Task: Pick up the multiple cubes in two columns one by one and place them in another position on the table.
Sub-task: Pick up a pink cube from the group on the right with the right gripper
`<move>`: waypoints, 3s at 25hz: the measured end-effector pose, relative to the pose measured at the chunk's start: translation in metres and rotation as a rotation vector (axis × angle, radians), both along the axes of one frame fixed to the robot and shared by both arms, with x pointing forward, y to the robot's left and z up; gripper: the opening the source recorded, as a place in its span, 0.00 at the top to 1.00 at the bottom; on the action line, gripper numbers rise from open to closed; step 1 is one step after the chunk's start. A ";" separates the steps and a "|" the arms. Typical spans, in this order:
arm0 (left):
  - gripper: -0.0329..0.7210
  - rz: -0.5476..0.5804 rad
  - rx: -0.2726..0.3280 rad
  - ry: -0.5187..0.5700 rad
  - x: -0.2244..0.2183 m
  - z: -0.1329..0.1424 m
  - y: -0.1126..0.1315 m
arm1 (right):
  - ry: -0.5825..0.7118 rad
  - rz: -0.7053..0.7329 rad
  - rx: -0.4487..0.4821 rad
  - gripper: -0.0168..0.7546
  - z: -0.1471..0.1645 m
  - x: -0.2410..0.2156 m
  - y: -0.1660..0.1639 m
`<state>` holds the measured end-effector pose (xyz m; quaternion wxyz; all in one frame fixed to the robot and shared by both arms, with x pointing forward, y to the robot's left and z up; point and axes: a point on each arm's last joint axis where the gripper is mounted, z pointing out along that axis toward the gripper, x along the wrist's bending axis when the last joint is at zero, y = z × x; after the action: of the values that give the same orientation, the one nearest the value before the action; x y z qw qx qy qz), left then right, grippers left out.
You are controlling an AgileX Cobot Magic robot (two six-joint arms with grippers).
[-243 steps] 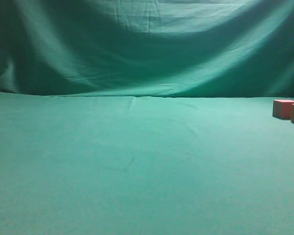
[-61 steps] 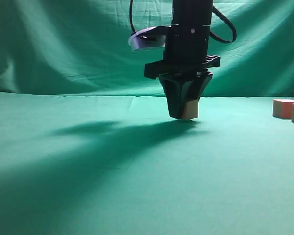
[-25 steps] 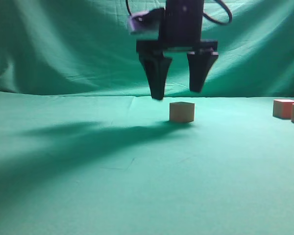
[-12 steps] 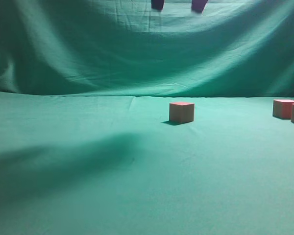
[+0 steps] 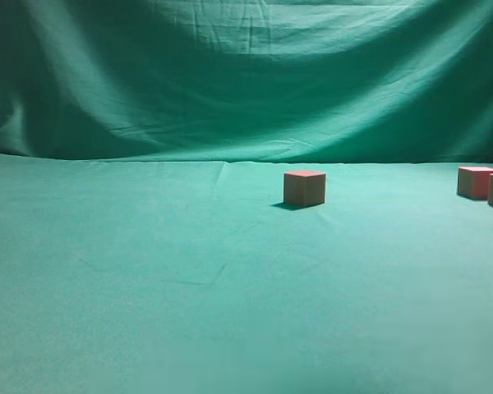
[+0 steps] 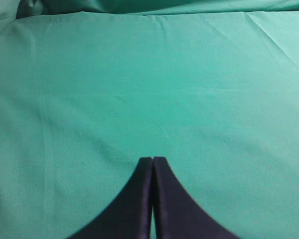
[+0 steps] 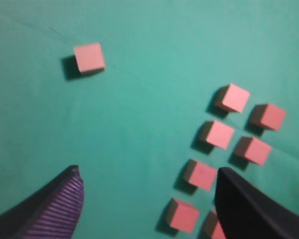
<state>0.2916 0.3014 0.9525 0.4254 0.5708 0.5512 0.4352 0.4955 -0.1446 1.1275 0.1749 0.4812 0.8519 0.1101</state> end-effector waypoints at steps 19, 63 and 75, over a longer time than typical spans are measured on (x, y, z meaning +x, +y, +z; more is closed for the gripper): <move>0.96 0.000 0.000 0.000 0.000 0.000 0.000 | 0.153 -0.445 0.029 0.28 -0.110 -0.099 -0.131; 0.96 0.000 0.000 0.000 0.000 0.000 0.000 | 0.303 -0.633 0.046 0.62 -0.183 -0.057 -0.156; 0.96 0.000 0.000 0.000 0.000 0.000 0.000 | -0.018 -0.116 0.126 0.62 -0.043 -0.077 -0.077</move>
<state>0.2916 0.3014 0.9525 0.4254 0.5708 0.5512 0.4352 0.4181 -0.2214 1.0848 0.1579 0.5387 0.8125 0.1574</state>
